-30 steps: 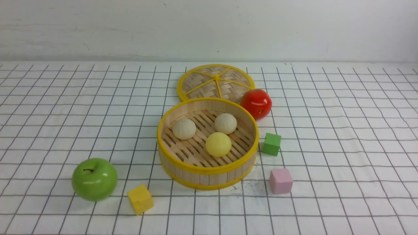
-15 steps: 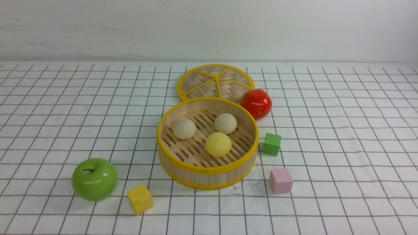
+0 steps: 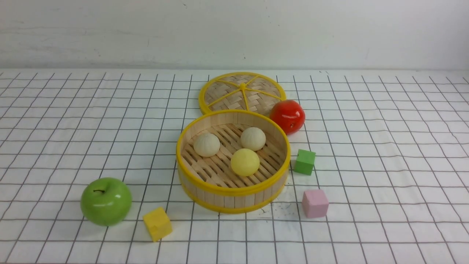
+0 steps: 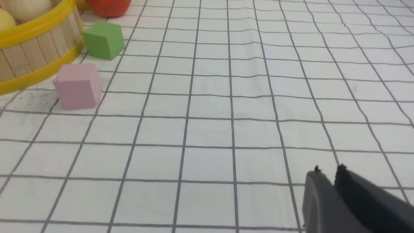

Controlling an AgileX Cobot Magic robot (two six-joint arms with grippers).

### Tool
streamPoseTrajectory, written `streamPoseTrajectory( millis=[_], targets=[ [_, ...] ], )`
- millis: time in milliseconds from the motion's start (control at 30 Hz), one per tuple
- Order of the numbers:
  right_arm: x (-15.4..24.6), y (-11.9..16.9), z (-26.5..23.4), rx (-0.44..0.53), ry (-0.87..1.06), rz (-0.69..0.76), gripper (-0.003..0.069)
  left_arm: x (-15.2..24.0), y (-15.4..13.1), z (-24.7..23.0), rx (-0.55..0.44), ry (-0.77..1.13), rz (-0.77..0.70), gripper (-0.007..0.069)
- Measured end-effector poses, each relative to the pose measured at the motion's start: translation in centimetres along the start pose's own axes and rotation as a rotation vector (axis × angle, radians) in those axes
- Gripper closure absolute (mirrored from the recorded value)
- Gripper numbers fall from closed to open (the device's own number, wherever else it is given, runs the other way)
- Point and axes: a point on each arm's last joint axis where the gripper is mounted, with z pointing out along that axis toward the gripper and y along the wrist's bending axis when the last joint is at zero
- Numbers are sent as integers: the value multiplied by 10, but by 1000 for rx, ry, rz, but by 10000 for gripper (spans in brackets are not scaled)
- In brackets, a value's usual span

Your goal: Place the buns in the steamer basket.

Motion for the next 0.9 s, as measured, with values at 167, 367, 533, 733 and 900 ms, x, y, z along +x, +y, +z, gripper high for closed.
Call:
streamPoseTrajectory(
  millis=[167,367,533,733,900],
  targets=[
    [0,0,0,0,0,-2,577,0,0,0,0,0,0,388],
    [0,0,0,0,0,-2,571,0,0,0,0,0,0,388],
    [0,0,0,0,0,-2,566,0,0,0,0,0,0,388],
    [0,0,0,0,0,-2,559,0,0,0,0,0,0,388],
    [0,0,0,0,1,-3,552,0,0,0,0,0,0,388]
  ],
)
